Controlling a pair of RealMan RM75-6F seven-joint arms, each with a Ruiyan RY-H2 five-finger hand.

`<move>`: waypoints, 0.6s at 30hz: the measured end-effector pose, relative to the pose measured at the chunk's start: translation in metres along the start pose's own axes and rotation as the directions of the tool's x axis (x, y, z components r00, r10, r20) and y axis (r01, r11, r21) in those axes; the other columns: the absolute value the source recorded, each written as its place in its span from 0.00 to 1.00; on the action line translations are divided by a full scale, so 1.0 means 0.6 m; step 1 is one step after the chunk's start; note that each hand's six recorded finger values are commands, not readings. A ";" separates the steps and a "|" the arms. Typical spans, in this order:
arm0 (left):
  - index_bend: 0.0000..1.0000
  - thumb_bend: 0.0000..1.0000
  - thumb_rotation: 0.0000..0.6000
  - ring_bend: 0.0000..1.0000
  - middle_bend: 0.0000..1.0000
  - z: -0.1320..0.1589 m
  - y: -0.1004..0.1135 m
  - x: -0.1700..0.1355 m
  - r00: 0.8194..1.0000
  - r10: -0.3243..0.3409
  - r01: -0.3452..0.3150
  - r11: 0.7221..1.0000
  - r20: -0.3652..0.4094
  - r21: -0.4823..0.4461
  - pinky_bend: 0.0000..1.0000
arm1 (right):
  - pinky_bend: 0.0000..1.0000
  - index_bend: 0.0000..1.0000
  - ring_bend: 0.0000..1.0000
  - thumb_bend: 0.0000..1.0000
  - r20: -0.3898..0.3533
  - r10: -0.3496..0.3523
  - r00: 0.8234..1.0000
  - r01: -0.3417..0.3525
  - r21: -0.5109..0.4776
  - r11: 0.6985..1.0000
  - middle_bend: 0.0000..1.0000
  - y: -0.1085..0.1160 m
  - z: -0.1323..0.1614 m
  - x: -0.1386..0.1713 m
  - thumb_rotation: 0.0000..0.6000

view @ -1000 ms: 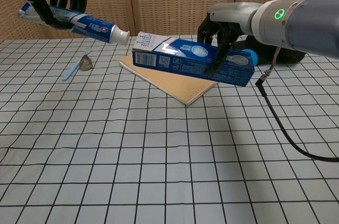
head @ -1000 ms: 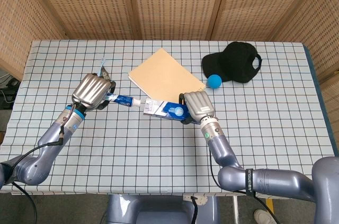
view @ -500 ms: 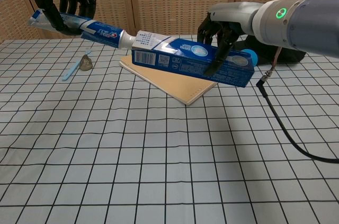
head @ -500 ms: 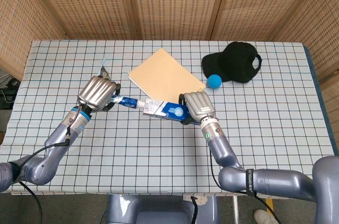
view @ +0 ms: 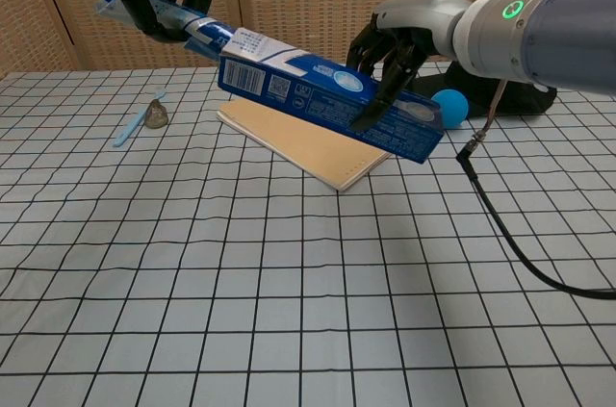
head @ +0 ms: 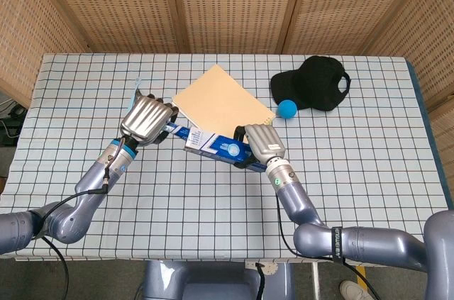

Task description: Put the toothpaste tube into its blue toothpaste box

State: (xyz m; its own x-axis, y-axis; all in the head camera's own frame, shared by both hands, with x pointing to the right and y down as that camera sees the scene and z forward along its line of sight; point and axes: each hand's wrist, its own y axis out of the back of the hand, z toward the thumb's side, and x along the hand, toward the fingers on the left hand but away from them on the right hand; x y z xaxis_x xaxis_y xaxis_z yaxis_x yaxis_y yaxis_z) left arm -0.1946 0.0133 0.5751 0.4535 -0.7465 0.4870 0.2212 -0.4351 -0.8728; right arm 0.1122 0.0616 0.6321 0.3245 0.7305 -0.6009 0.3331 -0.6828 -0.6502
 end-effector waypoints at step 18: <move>0.45 0.33 1.00 0.20 0.21 0.109 0.136 0.048 0.970 0.184 -0.223 0.930 0.157 0.293 0.20 | 0.66 0.73 0.59 0.24 -0.024 -0.057 0.998 0.045 -0.346 0.937 0.56 0.029 -0.033 -0.014 1.00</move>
State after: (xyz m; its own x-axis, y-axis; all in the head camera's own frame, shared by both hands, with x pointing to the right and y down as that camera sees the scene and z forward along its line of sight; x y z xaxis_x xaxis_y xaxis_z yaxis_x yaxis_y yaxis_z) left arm -0.1069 -0.0107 0.5161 0.6162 -0.7252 0.3073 0.3577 -0.0900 -0.9295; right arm 0.1327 0.0433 0.6347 0.3263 0.7677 -0.5515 0.6329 -0.6108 -0.4758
